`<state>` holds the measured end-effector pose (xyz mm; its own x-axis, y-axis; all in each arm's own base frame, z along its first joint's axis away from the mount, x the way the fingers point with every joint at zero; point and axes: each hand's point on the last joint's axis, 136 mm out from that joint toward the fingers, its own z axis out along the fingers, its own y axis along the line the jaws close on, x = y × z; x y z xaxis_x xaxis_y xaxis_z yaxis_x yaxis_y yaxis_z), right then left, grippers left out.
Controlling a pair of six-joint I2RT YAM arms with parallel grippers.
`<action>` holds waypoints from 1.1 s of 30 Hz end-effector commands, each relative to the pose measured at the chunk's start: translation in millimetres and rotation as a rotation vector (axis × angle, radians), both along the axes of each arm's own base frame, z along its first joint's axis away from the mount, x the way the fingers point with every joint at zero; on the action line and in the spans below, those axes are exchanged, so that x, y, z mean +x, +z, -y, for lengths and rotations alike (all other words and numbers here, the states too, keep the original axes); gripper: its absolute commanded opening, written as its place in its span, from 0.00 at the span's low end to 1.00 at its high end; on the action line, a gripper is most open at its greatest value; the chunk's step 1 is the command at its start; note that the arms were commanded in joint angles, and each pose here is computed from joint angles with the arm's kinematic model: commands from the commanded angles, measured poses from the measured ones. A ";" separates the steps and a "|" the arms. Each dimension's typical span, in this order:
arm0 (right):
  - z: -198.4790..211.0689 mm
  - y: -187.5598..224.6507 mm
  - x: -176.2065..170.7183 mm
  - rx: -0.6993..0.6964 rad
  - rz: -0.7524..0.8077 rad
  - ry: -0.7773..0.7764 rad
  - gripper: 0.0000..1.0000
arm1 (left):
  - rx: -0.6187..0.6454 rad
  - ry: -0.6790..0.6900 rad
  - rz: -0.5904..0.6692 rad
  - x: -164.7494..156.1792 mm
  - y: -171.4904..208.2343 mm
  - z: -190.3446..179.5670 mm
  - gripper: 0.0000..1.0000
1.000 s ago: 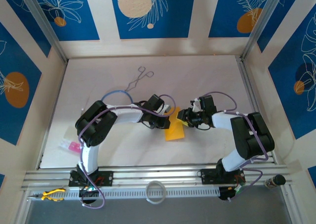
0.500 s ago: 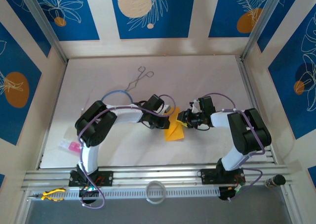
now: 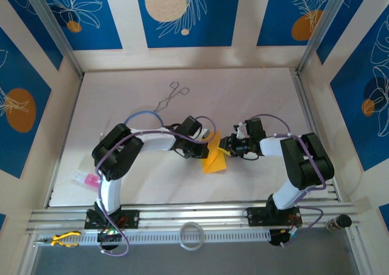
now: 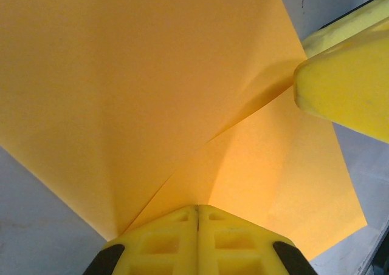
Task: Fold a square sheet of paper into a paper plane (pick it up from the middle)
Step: Turn over the paper at the center of the table.
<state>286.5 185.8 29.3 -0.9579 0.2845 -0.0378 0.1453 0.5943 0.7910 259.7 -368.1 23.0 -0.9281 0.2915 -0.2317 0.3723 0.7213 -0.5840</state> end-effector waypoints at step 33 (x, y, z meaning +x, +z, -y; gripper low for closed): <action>75.1 100.1 -16.0 -0.565 0.077 -0.037 0.09 | -0.056 0.326 0.414 45.6 138.5 -81.1 0.22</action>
